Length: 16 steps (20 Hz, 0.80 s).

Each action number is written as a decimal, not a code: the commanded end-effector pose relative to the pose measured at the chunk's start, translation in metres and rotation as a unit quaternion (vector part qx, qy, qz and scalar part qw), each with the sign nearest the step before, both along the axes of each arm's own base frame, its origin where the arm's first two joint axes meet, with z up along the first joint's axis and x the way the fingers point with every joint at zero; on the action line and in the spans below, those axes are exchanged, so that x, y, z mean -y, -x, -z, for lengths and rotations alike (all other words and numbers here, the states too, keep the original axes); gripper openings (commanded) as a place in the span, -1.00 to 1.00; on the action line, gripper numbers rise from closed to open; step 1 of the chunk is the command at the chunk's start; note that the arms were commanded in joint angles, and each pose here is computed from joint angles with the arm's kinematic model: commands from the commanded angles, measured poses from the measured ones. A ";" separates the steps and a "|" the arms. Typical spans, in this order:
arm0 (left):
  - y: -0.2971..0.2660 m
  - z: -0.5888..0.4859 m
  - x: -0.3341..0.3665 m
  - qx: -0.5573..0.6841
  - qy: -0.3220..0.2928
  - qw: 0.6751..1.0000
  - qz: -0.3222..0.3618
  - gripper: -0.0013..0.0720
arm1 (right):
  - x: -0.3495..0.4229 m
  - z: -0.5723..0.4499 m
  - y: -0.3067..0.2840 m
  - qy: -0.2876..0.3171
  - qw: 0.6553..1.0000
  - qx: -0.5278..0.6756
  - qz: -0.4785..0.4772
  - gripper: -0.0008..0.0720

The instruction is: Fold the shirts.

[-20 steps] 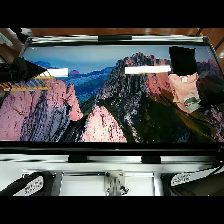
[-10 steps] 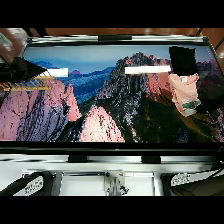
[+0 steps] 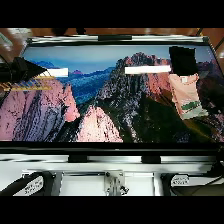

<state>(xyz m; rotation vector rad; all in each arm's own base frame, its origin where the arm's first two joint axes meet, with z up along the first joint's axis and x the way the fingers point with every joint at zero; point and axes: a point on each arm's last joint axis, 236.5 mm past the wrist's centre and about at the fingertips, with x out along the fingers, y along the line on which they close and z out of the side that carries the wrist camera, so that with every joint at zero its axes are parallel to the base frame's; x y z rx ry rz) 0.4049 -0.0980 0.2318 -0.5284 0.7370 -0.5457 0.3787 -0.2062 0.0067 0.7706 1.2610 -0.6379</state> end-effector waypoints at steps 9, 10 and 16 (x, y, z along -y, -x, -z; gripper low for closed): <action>0.001 0.033 0.010 -0.008 -0.084 0.996 0.037 -0.86 | -0.074 -0.157 -0.092 0.202 0.923 0.229 -0.233 0.49; 0.003 0.043 0.010 -0.016 -0.113 0.993 0.042 -0.86 | -0.088 -0.144 -0.097 0.189 0.927 0.218 -0.241 0.73; 0.013 0.087 -0.002 -0.064 -0.253 0.965 0.042 -0.86 | -0.152 -0.027 -0.084 0.012 0.940 0.092 -0.328 0.73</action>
